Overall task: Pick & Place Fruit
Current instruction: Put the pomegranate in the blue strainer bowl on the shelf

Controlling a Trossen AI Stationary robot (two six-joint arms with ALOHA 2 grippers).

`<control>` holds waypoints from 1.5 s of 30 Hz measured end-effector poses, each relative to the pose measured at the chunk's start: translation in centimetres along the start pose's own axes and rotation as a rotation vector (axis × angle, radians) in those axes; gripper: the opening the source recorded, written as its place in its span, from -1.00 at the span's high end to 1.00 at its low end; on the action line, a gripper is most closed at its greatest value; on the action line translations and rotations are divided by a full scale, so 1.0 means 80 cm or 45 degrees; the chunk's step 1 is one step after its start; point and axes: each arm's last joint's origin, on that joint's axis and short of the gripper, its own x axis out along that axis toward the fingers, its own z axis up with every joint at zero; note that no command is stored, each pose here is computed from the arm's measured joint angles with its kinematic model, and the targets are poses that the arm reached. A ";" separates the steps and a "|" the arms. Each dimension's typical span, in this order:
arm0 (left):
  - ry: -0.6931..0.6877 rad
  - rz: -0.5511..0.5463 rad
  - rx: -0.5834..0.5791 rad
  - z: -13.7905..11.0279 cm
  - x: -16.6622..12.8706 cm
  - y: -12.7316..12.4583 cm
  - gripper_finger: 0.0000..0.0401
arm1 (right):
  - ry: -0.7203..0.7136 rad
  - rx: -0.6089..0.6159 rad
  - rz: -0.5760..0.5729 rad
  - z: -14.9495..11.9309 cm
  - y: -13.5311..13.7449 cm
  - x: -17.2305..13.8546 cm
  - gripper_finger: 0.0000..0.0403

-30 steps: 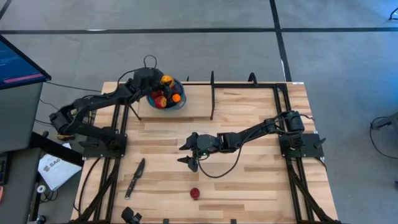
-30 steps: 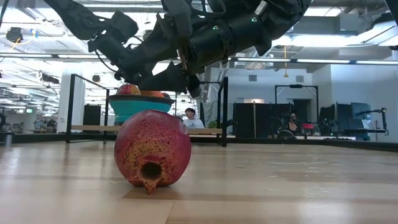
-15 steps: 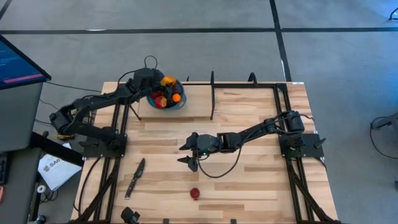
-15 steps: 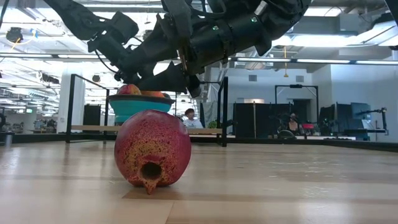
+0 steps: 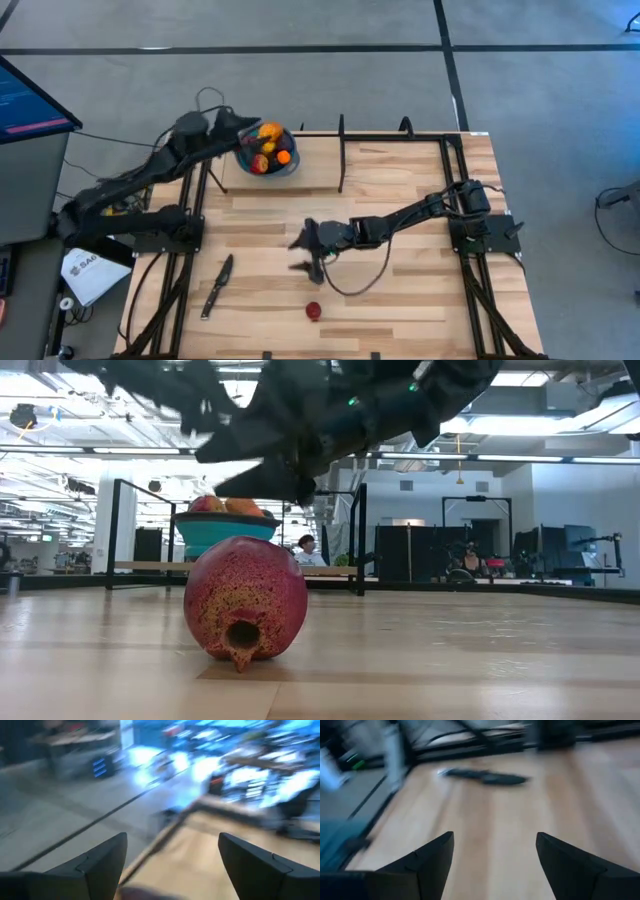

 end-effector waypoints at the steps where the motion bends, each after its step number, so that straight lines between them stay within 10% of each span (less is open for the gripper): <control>1: -0.038 -0.082 0.009 0.006 -0.010 -0.009 -0.51 | 0.014 -0.043 0.042 -0.002 0.005 0.000 -0.37; 7: -0.145 -0.480 0.078 0.014 -0.057 -0.068 -0.44 | 0.111 -0.101 0.368 -0.008 0.027 -0.003 -0.37; 15: 0.019 -0.818 0.112 -0.050 -0.078 -0.131 -0.37 | 0.365 -0.359 0.569 -0.045 0.076 -0.011 -0.37; 27: 0.314 -0.661 -0.012 -0.135 -0.097 -0.185 -0.28 | 0.367 -0.993 0.514 -0.050 0.092 -0.011 -0.37; 45: 0.329 -0.652 -0.152 -0.174 -0.086 -0.205 -0.21 | 0.218 -1.111 0.681 -0.037 0.075 -0.008 -0.37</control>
